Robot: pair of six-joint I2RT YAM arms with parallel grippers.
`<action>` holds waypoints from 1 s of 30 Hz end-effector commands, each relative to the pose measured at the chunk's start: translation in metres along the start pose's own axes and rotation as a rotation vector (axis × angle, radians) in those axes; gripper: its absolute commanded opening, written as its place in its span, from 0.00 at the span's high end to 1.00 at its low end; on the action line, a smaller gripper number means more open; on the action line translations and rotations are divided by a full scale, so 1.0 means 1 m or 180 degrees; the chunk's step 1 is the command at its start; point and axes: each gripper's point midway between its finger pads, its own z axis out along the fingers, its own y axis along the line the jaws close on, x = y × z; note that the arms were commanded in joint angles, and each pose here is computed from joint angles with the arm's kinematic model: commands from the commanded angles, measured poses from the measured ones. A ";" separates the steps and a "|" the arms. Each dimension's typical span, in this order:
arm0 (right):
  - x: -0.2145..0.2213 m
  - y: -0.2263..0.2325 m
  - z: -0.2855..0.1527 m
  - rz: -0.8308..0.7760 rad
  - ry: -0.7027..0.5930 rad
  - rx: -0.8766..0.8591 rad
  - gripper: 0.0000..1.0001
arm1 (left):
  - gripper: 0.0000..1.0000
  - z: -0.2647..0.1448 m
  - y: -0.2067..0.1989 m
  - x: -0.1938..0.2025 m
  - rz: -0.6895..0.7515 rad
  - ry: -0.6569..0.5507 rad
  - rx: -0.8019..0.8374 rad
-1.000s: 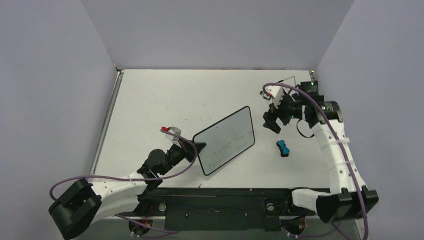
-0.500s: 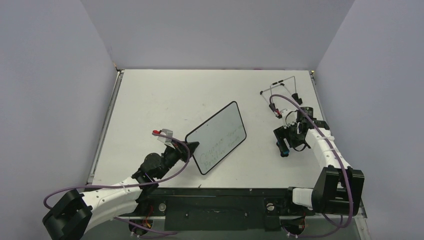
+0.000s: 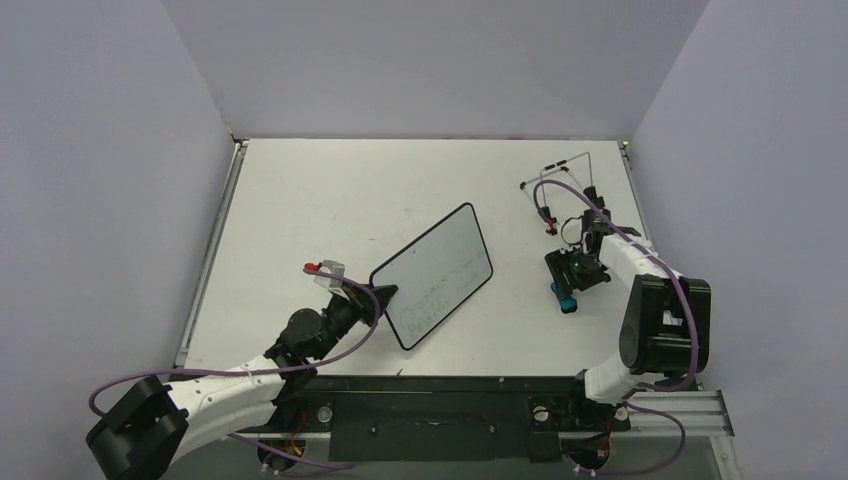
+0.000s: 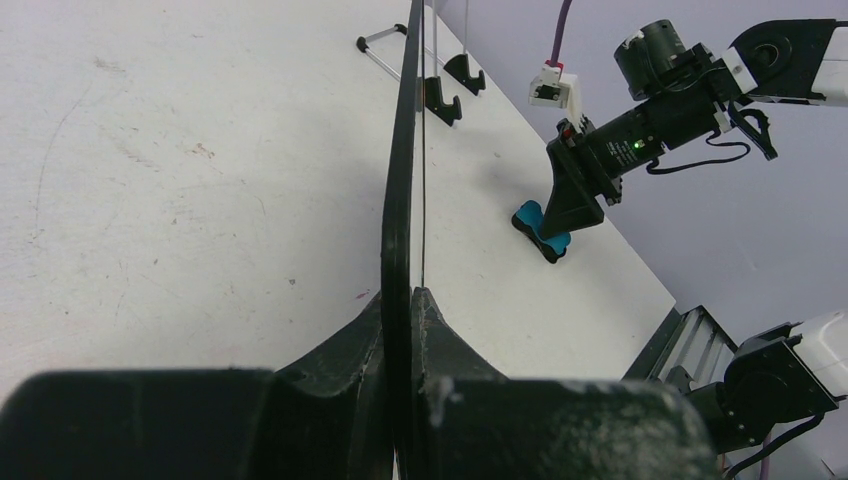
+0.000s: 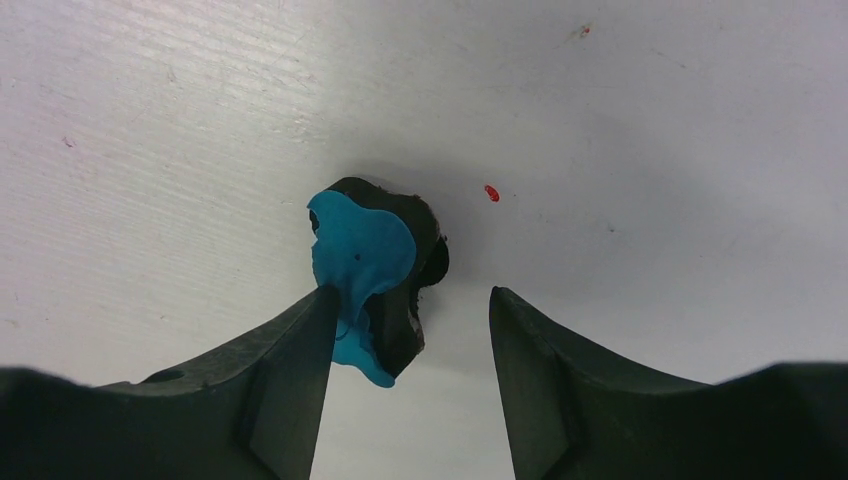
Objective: Erase the whiteboard
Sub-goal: Pick up the whiteboard eraser from the corner of the board.
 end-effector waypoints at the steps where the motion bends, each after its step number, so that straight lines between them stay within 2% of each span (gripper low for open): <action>1: -0.009 -0.005 0.001 0.0011 -0.0047 0.0032 0.47 | 1.00 0.001 -0.005 -0.008 0.0051 -0.0102 0.0079; 4: -0.008 -0.003 0.002 0.0002 -0.0035 -0.0005 0.46 | 1.00 0.000 -0.006 -0.008 0.0048 -0.0099 0.0089; 8: -0.018 -0.002 -0.010 -0.0010 -0.0223 0.0010 0.41 | 1.00 0.000 -0.007 -0.008 0.0047 -0.0104 0.0102; 15: -0.033 -0.033 -0.041 0.0064 -0.0578 0.0669 0.42 | 1.00 0.000 -0.008 -0.011 0.0056 -0.0114 0.0115; 18: -0.032 -0.028 -0.041 0.0031 -0.0609 0.0585 0.42 | 1.00 0.001 -0.009 -0.010 0.0060 -0.0103 0.0121; 24: -0.019 -0.003 -0.021 -0.0033 -0.0331 0.0090 0.36 | 1.00 0.002 -0.011 -0.012 0.0059 -0.0108 0.0140; 30: -0.007 0.000 -0.005 -0.0037 -0.0068 -0.0025 0.33 | 1.00 0.002 -0.011 -0.012 0.0052 -0.0110 0.0144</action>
